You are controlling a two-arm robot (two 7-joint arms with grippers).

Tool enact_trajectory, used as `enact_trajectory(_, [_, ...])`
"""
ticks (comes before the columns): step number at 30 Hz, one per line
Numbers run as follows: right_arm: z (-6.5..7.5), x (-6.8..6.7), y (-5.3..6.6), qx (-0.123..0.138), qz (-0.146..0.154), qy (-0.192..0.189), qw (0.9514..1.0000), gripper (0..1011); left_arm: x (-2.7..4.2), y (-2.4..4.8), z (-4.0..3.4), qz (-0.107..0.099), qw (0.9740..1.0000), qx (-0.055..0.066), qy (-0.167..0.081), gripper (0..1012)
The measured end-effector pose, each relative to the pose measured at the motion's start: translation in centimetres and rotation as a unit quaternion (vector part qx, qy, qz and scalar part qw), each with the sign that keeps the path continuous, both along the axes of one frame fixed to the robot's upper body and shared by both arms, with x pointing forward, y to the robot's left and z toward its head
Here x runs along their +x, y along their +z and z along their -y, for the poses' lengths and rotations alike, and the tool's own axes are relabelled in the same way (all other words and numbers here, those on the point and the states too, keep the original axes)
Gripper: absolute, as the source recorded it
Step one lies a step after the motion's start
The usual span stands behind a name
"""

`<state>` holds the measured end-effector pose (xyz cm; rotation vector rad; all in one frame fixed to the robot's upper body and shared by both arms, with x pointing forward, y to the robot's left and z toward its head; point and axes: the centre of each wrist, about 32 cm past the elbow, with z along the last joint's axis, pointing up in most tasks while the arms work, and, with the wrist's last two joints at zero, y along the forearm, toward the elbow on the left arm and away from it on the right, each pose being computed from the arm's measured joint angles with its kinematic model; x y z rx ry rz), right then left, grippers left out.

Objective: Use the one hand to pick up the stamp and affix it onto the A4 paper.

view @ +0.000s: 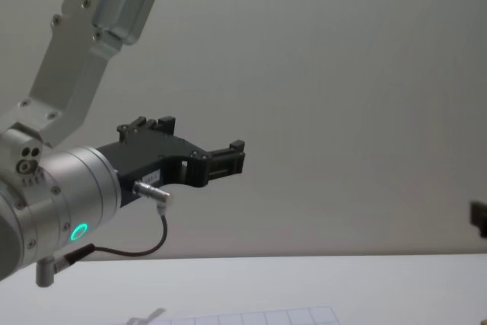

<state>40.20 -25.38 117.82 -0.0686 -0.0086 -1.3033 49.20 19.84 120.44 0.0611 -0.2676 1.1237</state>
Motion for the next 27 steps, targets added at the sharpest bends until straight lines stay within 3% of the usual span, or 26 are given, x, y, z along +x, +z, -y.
enact_trajectory(11, [1.5,-2.3,-1.2,-0.019,-0.049,-0.038,0.9979,1001,0.00,0.00,0.00,0.000,1.0000,0.000,0.000,1001])
enact_trajectory(20, [2.0,-2.3,-1.9,-0.035,-0.076,-0.038,0.9958,1001,0.00,0.00,0.00,0.000,1.0000,0.000,0.000,1001])
enact_trajectory(27, [1.8,-1.5,-2.7,-0.052,-0.100,-0.014,0.9935,1001,0.00,0.00,0.00,0.000,1.0000,0.000,0.000,1001])
